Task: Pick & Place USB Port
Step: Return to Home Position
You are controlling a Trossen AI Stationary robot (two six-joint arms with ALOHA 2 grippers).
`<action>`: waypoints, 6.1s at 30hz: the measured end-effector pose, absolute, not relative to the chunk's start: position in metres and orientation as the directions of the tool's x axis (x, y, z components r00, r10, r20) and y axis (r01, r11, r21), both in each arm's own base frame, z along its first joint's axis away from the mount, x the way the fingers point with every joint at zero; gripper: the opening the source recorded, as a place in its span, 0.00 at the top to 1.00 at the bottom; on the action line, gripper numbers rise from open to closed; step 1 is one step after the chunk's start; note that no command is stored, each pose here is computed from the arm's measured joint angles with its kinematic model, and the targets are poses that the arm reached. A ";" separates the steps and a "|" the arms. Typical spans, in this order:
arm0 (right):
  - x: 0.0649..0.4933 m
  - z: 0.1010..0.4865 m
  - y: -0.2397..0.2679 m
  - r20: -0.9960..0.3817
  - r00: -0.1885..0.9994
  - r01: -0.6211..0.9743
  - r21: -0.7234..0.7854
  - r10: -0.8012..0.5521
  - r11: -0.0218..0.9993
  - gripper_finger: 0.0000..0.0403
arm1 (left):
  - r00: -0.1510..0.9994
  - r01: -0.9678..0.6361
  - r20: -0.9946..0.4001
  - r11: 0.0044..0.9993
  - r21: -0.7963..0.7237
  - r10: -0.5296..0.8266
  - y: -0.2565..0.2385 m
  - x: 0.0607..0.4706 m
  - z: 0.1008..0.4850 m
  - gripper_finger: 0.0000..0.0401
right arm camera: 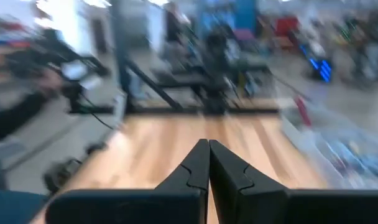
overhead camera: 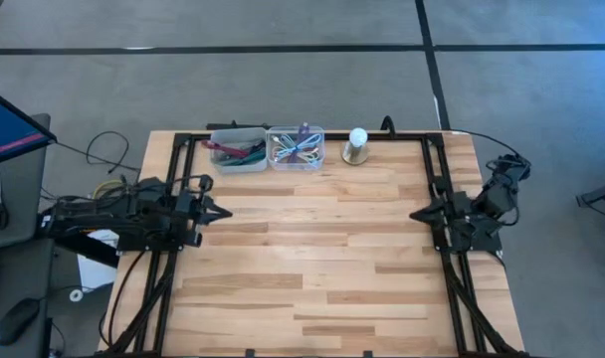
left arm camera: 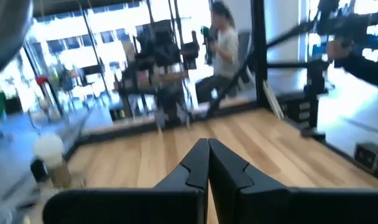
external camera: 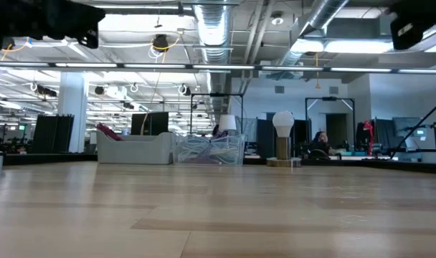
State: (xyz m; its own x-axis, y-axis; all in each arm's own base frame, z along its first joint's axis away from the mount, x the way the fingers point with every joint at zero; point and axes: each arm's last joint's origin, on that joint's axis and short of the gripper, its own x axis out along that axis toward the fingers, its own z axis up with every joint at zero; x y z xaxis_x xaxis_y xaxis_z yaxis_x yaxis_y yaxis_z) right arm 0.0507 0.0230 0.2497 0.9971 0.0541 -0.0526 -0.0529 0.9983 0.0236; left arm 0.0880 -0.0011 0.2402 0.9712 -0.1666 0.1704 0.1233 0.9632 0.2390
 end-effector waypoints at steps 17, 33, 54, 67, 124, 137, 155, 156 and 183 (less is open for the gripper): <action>0.060 0.239 0.029 0.038 0.994 0.100 0.033 -0.102 0.994 1.00 | 0.937 0.128 0.308 0.982 0.138 -0.165 -0.001 0.086 0.222 0.99; 0.059 0.259 0.029 0.209 0.977 -0.004 -0.125 0.031 0.992 1.00 | 0.970 -0.147 0.209 0.986 0.083 0.127 0.008 0.101 0.214 0.99; 0.077 0.241 0.019 0.249 0.968 0.022 -0.120 0.009 0.993 1.00 | 0.960 -0.109 0.268 0.988 0.110 0.077 0.033 0.159 0.207 0.98; 0.090 0.230 0.005 0.244 0.965 -0.073 -0.119 0.100 0.990 1.00 | 0.965 -0.103 0.253 0.989 0.110 0.073 0.036 0.159 0.206 0.98; 0.071 0.245 -0.003 0.175 0.984 0.006 -0.145 0.020 0.989 1.00 | 0.930 -0.007 0.365 0.990 0.143 -0.046 0.016 0.079 0.229 0.99; 0.070 0.247 -0.003 0.190 0.982 0.007 -0.145 0.021 0.989 1.00 | 0.924 -0.098 0.381 0.979 0.177 0.024 0.009 0.069 0.255 0.99; 0.070 0.247 -0.003 0.197 0.980 0.006 -0.148 0.023 0.989 1.00 | 0.962 -0.018 0.271 0.976 0.218 -0.043 0.005 0.057 0.272 0.99; 0.070 0.247 -0.003 0.197 0.980 0.006 -0.148 0.024 0.989 1.00 | 0.964 -0.013 0.261 0.978 0.209 -0.043 0.005 0.059 0.268 0.99; 0.077 0.231 -0.001 0.135 0.989 -0.037 -0.116 0.053 0.993 1.00 | 0.961 -0.004 0.274 0.993 0.122 -0.030 0.012 0.092 0.192 0.99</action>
